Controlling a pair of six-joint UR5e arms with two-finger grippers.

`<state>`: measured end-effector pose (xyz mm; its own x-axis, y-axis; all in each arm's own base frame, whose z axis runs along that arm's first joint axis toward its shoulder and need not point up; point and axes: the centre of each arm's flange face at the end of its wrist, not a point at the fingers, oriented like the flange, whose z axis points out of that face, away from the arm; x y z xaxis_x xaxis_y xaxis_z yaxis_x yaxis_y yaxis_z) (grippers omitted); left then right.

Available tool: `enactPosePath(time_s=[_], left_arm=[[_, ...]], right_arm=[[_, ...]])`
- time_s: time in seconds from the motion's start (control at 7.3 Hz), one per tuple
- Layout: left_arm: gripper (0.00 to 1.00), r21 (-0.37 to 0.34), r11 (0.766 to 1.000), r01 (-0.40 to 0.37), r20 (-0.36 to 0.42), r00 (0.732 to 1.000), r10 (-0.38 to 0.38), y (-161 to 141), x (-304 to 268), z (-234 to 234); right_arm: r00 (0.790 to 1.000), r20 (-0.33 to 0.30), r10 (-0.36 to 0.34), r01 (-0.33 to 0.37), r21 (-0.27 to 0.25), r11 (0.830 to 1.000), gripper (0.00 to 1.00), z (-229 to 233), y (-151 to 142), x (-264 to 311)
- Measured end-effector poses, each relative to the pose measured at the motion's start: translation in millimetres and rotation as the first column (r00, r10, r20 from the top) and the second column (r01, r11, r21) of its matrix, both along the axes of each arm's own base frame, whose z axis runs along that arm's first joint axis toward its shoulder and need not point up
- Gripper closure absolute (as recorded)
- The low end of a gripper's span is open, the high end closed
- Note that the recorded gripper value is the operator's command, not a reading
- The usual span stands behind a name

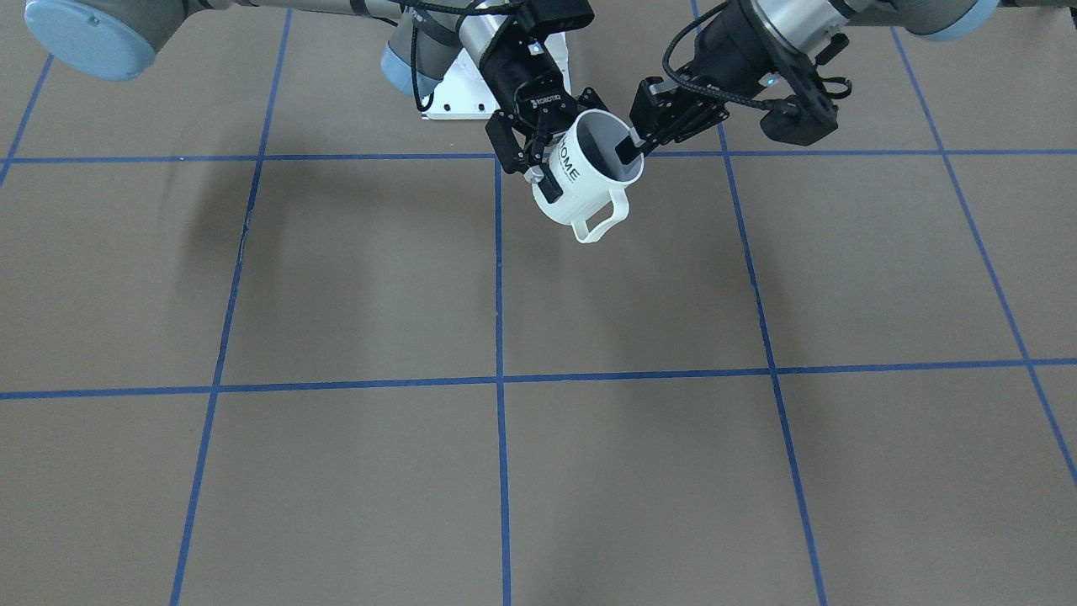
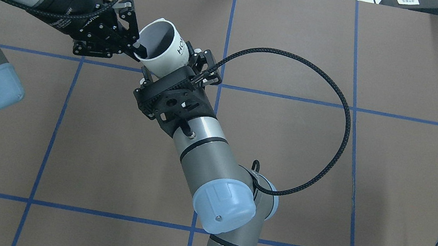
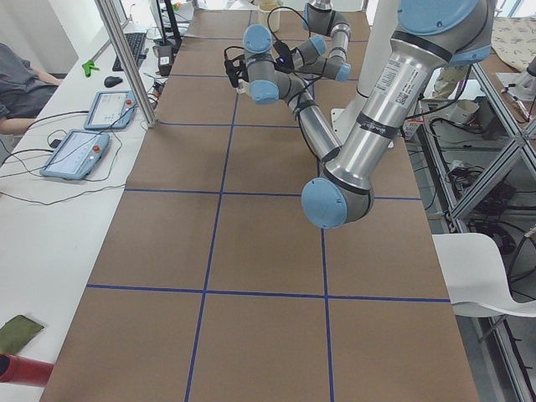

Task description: Left arm hands cup to right arm to dump lemon

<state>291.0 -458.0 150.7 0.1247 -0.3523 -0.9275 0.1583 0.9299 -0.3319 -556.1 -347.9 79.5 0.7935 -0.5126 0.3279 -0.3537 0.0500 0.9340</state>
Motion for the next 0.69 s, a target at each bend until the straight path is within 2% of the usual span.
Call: enactPosePath(time_s=[0.69], left_arm=[[1.0,-0.001,1.0,0.001,0.003,1.0,-0.001,-1,0,2]], right_arm=[[1.0,0.011,0.007,-0.007,0.001,1.0,0.0,17,12,25]])
